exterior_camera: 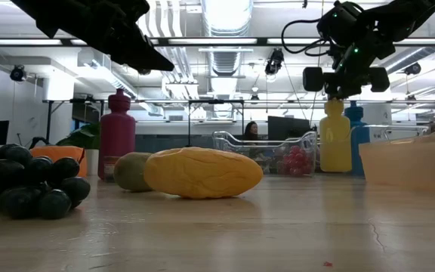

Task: Pick & Place Food Item
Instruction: Put the yellow water bottle into the right transparent bin

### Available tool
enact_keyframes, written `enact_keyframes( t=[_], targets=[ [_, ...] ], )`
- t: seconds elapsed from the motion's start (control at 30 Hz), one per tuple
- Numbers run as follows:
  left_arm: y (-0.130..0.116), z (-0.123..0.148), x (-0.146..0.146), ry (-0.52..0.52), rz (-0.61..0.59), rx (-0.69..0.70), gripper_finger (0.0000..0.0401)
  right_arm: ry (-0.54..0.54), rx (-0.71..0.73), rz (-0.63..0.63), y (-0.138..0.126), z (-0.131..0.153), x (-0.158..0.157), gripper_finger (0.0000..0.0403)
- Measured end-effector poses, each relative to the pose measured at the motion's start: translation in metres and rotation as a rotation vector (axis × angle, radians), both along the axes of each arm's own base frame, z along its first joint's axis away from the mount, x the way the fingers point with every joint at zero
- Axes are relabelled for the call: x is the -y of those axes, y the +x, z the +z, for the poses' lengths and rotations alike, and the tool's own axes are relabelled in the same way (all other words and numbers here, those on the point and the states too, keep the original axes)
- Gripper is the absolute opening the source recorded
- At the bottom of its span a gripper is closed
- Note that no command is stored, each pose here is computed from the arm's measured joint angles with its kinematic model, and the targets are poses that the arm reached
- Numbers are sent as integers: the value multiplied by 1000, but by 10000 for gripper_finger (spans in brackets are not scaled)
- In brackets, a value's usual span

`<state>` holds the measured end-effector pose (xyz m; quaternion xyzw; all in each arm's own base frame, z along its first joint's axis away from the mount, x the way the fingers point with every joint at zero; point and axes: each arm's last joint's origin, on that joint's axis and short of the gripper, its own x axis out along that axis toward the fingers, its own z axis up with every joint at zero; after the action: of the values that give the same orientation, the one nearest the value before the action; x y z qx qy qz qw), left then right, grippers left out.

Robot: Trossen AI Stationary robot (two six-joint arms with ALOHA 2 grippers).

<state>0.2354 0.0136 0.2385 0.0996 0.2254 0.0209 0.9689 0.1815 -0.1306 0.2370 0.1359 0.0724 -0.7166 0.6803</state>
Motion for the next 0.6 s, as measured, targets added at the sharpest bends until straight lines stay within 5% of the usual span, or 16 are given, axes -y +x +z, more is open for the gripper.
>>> enact_keyframes(
  t=[0.6],
  targets=[
    [0, 0, 0, 0, 0, 0, 42, -2, 39, -14, 0, 0, 0, 103]
  ],
)
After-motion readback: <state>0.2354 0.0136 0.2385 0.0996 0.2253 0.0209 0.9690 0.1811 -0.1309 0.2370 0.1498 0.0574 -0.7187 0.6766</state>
